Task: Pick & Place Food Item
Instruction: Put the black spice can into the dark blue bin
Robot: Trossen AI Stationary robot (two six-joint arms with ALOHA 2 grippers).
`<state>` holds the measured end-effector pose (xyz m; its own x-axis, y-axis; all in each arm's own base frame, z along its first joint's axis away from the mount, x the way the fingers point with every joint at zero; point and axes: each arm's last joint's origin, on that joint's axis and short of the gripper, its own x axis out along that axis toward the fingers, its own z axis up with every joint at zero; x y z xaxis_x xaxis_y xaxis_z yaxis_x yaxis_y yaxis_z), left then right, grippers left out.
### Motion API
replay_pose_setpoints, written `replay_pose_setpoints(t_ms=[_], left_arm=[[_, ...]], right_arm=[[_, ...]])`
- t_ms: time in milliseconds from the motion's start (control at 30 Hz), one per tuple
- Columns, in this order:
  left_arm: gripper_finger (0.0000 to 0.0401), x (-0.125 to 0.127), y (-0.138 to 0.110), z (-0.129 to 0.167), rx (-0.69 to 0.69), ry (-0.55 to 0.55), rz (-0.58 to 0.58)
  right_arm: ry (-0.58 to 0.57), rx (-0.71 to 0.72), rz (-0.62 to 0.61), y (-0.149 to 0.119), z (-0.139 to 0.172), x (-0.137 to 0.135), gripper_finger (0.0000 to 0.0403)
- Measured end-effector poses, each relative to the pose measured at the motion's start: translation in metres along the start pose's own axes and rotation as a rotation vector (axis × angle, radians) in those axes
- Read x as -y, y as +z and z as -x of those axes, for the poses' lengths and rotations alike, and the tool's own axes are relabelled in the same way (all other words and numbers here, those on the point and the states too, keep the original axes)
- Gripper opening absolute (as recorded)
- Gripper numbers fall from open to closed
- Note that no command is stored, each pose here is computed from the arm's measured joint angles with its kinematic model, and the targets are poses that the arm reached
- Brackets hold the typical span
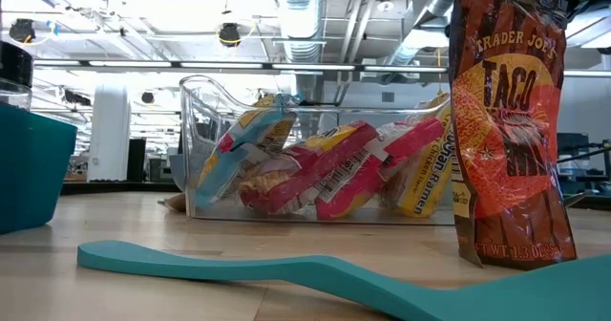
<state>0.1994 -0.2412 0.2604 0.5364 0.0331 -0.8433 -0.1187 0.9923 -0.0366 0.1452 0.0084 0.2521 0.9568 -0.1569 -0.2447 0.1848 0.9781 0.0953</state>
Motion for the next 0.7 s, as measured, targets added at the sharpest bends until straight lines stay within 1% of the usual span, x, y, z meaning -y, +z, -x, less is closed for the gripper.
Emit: replay_pose_setpoints(t_ms=[133, 300, 400, 700], left_arm=[[0.0131, -0.001, 0.002, -0.008, -0.052, -0.004, 0.010], [0.0131, 0.000, 0.001, -0.010, -0.058, 0.005, 0.010], [0.0131, 0.000, 0.000, -0.011, -0.061, 0.011, 0.038], [0.0131, 0.003, -0.005, -0.023, -0.104, 0.046, 0.025]], right_arm=[[0.000, 0.000, 0.000, 0.000, 0.000, 0.000, 0.0010], [0.000, 0.000, 0.000, 0.000, 0.000, 0.000, 0.0010], [0.000, 0.000, 0.000, 0.000, 0.000, 0.000, 0.0010], [0.000, -0.001, 0.000, 0.000, 0.000, 0.000, 0.0010]])
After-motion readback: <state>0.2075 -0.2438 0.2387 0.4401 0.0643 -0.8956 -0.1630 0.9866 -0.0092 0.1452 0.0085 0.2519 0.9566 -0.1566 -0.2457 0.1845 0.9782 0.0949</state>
